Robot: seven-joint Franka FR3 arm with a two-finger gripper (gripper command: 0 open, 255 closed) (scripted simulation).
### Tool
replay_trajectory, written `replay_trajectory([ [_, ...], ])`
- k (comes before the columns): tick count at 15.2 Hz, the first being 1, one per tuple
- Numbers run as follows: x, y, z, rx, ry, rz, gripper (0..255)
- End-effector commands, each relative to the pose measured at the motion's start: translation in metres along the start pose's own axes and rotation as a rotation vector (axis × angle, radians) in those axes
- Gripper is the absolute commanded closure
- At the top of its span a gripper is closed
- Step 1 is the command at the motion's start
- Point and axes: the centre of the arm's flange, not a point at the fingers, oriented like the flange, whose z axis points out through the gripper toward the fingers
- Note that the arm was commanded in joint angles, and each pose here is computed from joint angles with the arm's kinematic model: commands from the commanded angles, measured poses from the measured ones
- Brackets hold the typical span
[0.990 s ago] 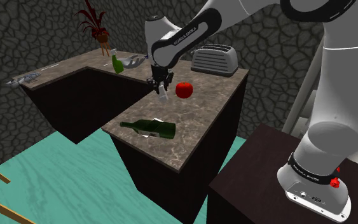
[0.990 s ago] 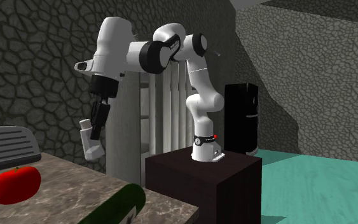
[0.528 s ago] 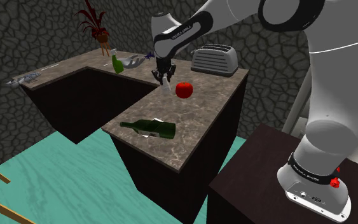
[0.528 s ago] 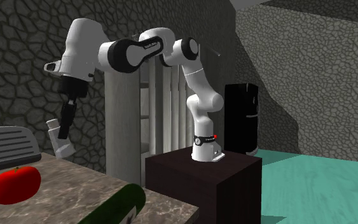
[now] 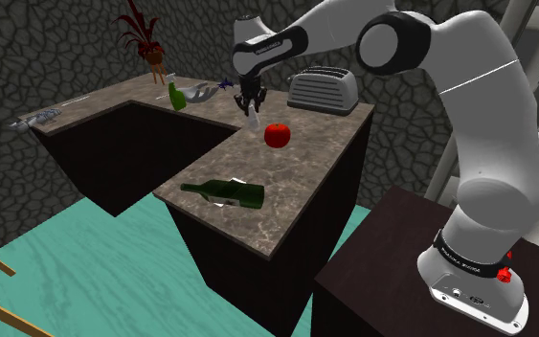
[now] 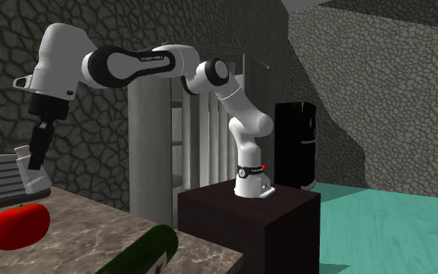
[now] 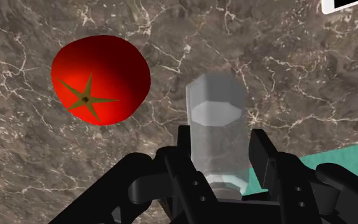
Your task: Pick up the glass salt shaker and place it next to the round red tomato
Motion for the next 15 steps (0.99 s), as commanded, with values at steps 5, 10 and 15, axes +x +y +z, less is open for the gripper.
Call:
replay_trajectory([
  [5,0.040,0.039,0.021,0.000,0.000,-0.001,255],
  [10,0.034,0.039,0.047,0.000,0.000,-0.001,255],
  [15,0.029,0.038,0.073,0.000,0.000,-0.001,255],
])
